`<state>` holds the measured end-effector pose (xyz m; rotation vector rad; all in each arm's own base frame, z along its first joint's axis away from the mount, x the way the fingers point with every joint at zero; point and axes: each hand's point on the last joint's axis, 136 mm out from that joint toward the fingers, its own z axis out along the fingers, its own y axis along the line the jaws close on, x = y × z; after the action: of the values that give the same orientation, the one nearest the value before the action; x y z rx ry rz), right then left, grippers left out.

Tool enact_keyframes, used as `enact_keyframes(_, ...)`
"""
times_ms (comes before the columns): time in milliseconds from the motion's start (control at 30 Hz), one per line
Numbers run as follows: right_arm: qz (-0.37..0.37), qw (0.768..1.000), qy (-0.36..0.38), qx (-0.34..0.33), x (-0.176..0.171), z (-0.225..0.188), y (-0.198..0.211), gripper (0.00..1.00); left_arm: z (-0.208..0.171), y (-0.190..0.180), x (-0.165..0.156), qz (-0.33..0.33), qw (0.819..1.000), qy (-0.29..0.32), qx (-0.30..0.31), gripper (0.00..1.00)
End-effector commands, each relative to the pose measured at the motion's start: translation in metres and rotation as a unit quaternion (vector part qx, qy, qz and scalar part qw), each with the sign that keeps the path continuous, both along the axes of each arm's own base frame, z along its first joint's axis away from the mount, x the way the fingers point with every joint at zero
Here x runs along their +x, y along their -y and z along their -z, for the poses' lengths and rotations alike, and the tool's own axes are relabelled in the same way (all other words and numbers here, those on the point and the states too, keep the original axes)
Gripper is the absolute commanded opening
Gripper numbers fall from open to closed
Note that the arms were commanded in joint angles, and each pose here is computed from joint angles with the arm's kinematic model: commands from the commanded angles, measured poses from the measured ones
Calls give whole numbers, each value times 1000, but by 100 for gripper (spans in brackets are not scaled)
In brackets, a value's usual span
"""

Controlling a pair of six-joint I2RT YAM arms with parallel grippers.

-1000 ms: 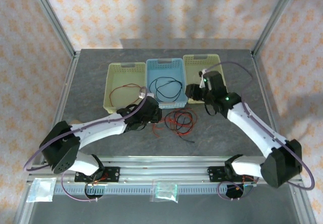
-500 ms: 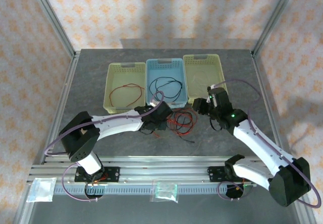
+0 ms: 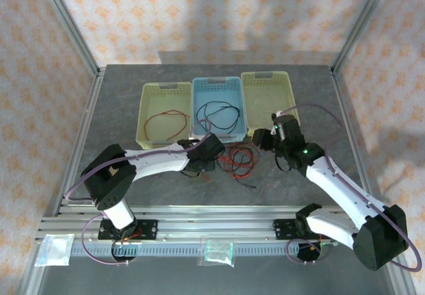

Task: Untangle the cables

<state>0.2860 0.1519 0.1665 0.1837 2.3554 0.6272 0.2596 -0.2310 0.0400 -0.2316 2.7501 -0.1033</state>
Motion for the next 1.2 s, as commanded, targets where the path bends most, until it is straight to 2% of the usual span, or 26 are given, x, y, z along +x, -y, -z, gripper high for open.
enact_keyframes(0, 1, 1000, 14, 8, 5, -8, -3, 37, -4, 2, 1, -42, 999, 7, -34, 58)
enact_keyframes(233, -1, 1000, 14, 10, 5, -8, -5, 37, -9, -5, 0, -100, 993, 20, -67, 62)
enact_keyframes(433, -4, 1000, 14, 13, 4, -7, -7, 37, -5, -2, -3, -118, 988, 9, -102, 53)
enact_keyframes(633, -4, 1000, 14, 12, 3, -5, -6, 37, -2, 2, -3, -115, 988, 0, -104, 41)
enact_keyframes(1000, -9, 1000, 17, 14, 4, -9, -8, 36, 9, 1, -4, -113, 990, -9, -88, 39)
enact_keyframes(1167, -11, 1000, 18, 16, 5, -11, -10, 36, 10, 2, -2, -112, 990, -8, -86, 31)
